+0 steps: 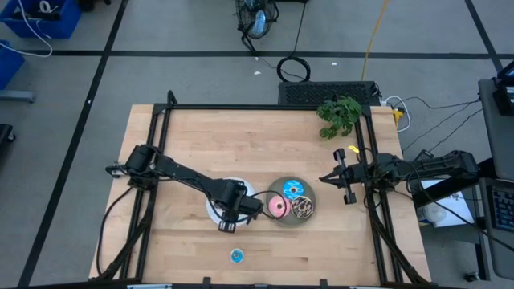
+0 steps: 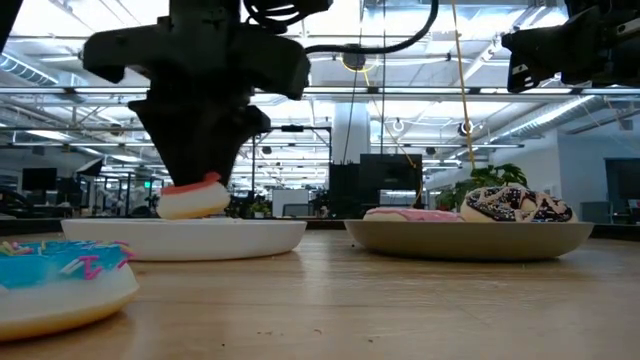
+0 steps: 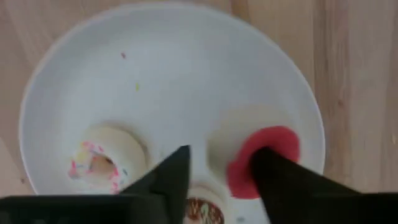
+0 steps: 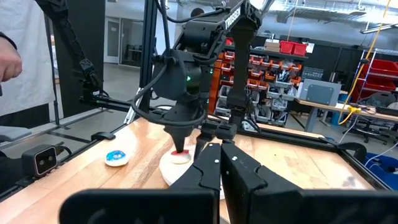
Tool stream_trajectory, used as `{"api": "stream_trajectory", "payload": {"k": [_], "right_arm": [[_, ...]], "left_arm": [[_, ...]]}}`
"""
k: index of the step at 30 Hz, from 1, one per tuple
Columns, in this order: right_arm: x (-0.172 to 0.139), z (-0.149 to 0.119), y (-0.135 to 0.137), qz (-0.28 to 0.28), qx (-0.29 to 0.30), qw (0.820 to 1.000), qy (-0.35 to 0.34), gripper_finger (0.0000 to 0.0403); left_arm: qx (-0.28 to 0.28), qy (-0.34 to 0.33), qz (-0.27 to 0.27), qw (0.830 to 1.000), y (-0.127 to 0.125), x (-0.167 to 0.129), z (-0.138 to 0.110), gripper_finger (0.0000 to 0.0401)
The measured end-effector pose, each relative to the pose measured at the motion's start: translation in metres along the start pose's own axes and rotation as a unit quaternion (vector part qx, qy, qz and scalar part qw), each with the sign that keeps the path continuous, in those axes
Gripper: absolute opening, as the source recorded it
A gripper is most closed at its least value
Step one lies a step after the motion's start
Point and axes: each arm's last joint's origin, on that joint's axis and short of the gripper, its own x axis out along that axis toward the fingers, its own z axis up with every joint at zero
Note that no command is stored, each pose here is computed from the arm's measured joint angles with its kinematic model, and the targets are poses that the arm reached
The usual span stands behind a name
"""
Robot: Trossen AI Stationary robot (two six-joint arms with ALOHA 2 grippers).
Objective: Pick & Place donuts
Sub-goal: Put the small red donut on the white plate
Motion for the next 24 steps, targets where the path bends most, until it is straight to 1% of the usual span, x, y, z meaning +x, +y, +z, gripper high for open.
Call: {"api": "stream_trajectory", "payload": {"k": [2, 4, 6, 8, 13, 18, 20, 24], "right_arm": [[0.000, 0.000, 0.000, 0.000, 0.000, 1.000, 0.000, 0.0000], [0.000, 0.000, 0.000, 0.000, -0.003, 1.000, 0.001, 0.0000], [0.001, -0.001, 0.000, 0.002, -0.024, 1.000, 0.006, 0.0000], [0.003, -0.003, 0.002, 0.010, -0.041, 0.999, 0.015, 0.0000], [0.014, -0.003, 0.008, 0.024, -0.074, 0.997, 0.002, 0.0000], [0.028, -0.007, 0.019, 0.051, -0.111, 0.993, 0.002, 0.0000], [0.038, -0.004, 0.023, 0.056, -0.111, 0.992, 0.016, 0.0000], [0.071, 0.003, 0.037, 0.052, -0.101, 0.991, 0.074, 0.0000]], "left_arm": [[-0.003, -0.011, -0.002, 1.000, 0.000, 0.000, 0.002, 0.0236], [-0.012, -0.018, 0.000, 1.000, -0.001, 0.000, 0.003, 0.0273], [-0.031, -0.024, 0.012, 0.999, 0.001, 0.000, 0.004, 0.0297], [-0.066, -0.025, 0.017, 0.997, 0.005, 0.000, 0.005, 0.0309], [-0.134, -0.020, 0.019, 0.991, 0.011, 0.000, 0.004, 0.0308], [-0.158, -0.015, 0.028, 0.987, 0.012, 0.000, 0.003, 0.0292], [-0.160, -0.017, 0.034, 0.986, 0.010, 0.000, 0.002, 0.0286], [-0.164, -0.022, 0.049, 0.985, 0.007, -0.001, 0.002, 0.0281]]}}
